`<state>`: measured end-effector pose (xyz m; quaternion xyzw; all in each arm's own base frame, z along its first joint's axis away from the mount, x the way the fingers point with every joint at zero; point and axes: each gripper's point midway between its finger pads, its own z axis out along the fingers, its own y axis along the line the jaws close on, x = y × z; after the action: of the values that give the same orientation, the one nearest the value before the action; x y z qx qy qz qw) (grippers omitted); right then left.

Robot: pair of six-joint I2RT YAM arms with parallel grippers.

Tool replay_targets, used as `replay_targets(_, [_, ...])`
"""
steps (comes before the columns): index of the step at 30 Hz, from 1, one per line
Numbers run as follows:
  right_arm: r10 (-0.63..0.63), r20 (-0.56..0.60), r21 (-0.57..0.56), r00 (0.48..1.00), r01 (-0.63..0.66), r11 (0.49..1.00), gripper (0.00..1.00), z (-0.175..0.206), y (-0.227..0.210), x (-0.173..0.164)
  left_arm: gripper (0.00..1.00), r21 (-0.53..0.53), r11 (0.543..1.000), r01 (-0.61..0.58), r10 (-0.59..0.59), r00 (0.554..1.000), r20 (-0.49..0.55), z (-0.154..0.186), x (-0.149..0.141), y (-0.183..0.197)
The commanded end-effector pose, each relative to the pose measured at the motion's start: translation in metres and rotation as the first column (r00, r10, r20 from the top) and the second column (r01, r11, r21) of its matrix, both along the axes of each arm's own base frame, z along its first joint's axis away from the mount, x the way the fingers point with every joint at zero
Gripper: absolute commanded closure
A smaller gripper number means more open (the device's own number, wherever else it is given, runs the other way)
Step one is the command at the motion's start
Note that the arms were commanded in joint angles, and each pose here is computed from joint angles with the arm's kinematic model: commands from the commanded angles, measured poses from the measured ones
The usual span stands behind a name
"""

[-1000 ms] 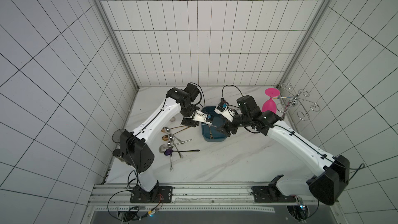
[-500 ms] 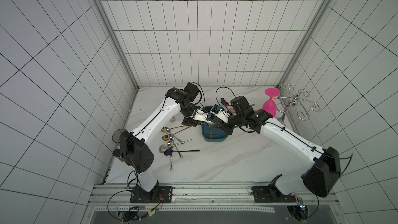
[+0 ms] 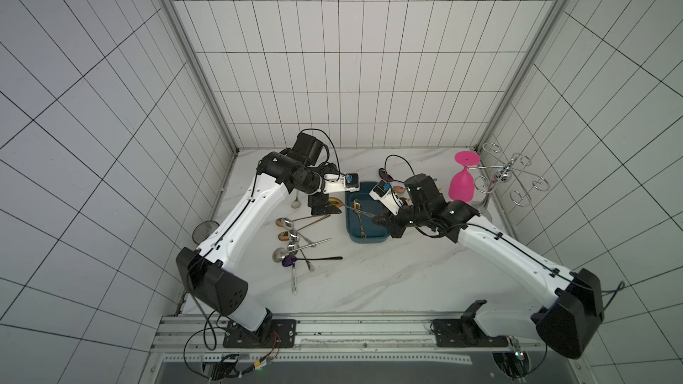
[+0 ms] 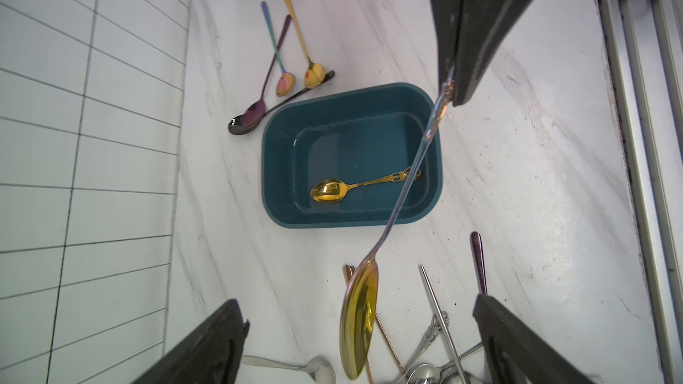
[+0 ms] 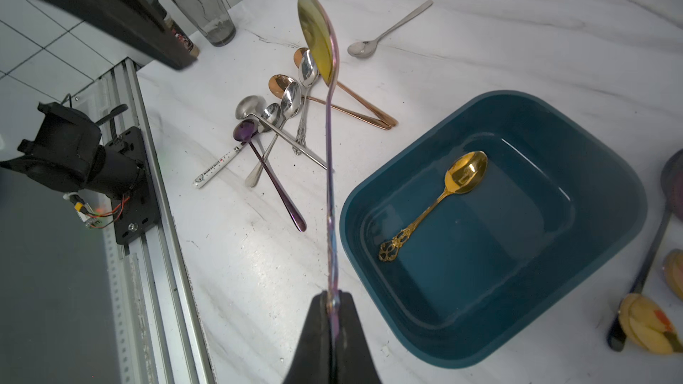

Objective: Put the spoon into the storage box
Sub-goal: Pick up the spoon from the center of the board.

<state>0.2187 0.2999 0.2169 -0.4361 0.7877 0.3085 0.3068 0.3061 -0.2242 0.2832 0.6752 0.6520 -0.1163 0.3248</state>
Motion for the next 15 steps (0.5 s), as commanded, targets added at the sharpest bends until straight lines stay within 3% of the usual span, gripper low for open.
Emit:
replay_targets(1, [-0.183,-0.138,0.110,0.973,0.199,0.974,1.00,0.006,-0.003,0.003,0.02,-0.211,0.957,-0.198,0.190,0.980,-0.057,0.040,0.019,0.001])
replay_targets(5, [-0.353,-0.340,0.135,0.872,0.416,0.899,1.00,-0.010,-0.011,0.007,0.02,-0.326,0.827,-0.459,0.420,0.889,-0.185,0.055,0.045,0.024])
replay_targets(8, [-0.409,-0.396,0.150,0.822,0.497,0.855,1.00,-0.013,-0.016,0.010,0.02,-0.382,0.666,-0.641,0.576,0.767,-0.282,0.061,0.062,0.052])
replay_targets(11, [-0.464,-0.438,0.122,0.770,0.562,0.818,1.00,-0.019,-0.025,0.014,0.01,-0.421,0.524,-0.740,0.622,0.671,-0.404,0.057,0.069,0.083])
replay_targets(15, [-0.488,-0.470,0.149,0.735,0.611,0.777,1.00,-0.020,-0.029,0.019,0.01,-0.471,0.398,-0.787,0.634,0.607,-0.479,0.048,0.072,0.116])
